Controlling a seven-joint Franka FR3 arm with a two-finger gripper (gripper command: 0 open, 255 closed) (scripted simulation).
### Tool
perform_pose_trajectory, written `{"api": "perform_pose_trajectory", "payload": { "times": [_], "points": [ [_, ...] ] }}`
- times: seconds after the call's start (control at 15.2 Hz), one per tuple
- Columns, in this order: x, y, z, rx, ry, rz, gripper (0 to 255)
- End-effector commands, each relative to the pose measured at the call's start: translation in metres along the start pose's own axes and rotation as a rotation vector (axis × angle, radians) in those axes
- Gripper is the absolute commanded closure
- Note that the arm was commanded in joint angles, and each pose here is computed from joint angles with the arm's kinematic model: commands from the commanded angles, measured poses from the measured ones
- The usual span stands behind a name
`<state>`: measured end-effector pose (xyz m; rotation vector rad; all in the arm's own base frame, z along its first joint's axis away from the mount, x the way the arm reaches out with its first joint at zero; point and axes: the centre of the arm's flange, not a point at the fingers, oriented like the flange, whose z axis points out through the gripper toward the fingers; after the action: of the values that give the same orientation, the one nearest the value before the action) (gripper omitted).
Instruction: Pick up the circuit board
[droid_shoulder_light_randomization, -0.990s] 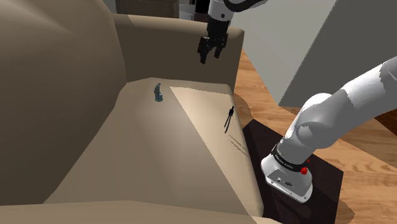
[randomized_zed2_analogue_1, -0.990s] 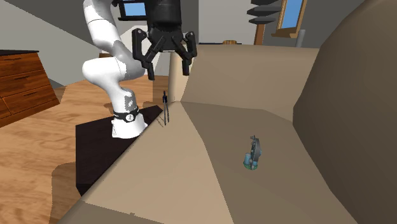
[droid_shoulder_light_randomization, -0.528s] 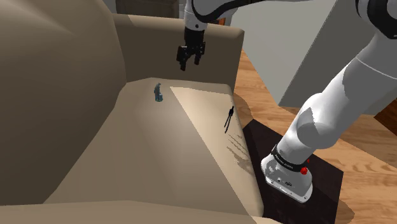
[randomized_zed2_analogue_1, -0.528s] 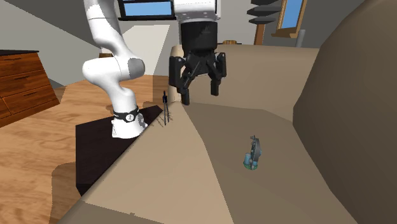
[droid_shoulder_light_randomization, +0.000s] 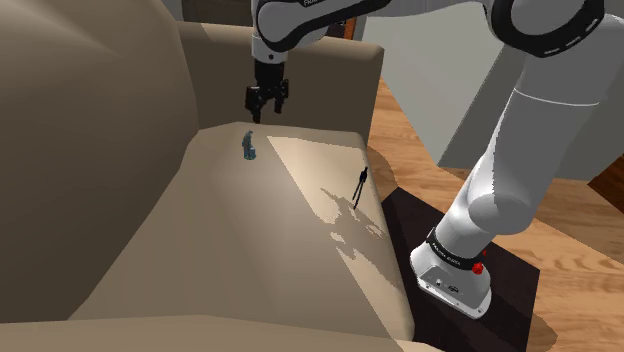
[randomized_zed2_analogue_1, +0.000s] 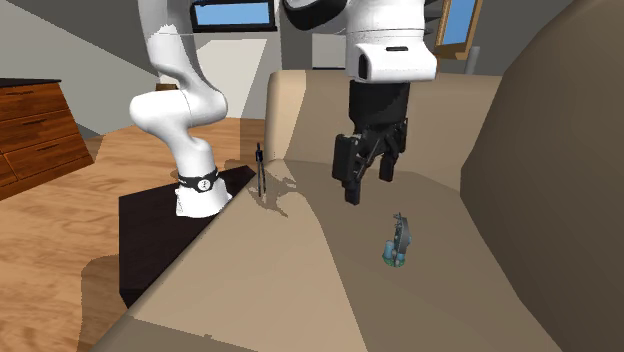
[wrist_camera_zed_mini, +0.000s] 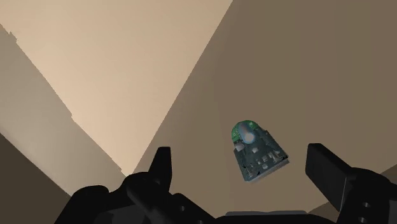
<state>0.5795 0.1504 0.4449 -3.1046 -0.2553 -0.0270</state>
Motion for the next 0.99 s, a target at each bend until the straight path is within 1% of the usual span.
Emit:
{"api": "perform_pose_trajectory", "payload": {
  "times": [0.0,0.26,0.33,0.79,0.92],
  "points": [
    [0.023,-0.010,0.021,0.009,-0.011,-0.020,0],
    [0.062,-0.033,0.050,0.027,-0.033,-0.059,0],
    [0.064,-0.034,0.052,0.028,-0.034,-0.061,0],
    [0.063,-0.033,0.092,0.028,-0.034,-0.061,0],
    [0.063,-0.033,0.092,0.028,-0.034,-0.061,0]
  ]
}}
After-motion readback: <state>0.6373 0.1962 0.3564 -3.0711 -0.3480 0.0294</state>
